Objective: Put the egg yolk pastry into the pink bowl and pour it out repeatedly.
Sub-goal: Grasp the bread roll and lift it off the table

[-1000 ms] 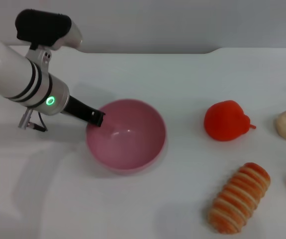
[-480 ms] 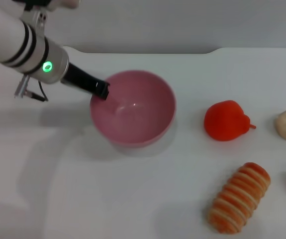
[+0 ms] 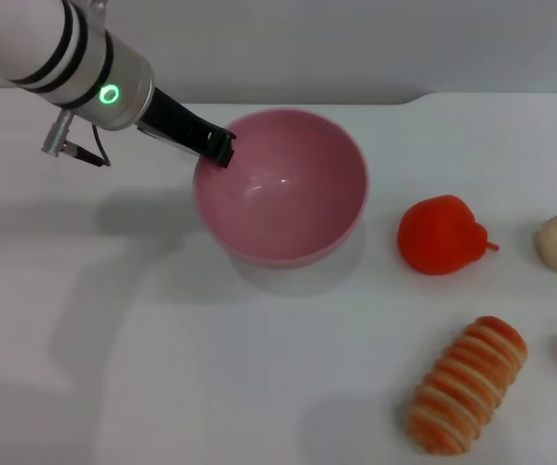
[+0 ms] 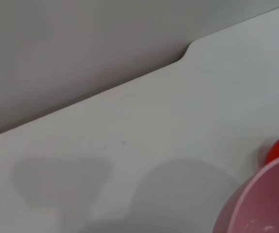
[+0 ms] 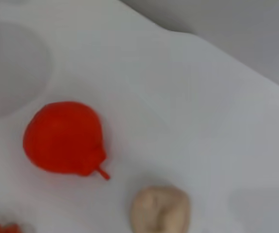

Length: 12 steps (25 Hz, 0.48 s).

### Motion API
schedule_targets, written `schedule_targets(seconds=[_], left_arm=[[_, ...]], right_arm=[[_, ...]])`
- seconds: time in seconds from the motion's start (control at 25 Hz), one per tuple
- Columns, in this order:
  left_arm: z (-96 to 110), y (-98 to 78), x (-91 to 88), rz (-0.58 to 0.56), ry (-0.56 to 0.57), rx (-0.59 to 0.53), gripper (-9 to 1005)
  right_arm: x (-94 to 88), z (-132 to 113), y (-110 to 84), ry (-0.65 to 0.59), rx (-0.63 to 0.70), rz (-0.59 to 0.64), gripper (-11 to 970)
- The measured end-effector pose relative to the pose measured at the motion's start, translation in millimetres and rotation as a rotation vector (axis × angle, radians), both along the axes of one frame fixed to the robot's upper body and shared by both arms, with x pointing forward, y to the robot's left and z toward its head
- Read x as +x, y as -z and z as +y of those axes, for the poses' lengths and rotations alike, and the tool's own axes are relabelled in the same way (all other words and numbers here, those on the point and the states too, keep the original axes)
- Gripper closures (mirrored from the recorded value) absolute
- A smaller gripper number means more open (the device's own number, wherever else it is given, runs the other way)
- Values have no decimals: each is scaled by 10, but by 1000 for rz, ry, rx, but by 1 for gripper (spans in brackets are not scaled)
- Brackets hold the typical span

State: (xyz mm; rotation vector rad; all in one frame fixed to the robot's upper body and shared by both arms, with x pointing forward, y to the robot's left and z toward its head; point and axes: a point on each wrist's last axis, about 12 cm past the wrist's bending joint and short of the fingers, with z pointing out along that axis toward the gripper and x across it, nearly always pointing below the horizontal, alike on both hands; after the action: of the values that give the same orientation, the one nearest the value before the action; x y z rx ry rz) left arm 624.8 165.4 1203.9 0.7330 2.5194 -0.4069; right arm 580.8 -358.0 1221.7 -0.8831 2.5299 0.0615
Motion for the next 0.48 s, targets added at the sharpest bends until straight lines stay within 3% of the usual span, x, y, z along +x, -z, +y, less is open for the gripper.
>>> schedule_targets(seconds=[0.08, 0.48], left_arm=[[-14, 5, -2, 1, 4, -1, 955], [-16, 65, -33, 18, 1, -10, 955]], right_arm=[[43, 94, 201, -3, 15, -7, 391], [164, 204, 700, 21, 23, -1, 393]])
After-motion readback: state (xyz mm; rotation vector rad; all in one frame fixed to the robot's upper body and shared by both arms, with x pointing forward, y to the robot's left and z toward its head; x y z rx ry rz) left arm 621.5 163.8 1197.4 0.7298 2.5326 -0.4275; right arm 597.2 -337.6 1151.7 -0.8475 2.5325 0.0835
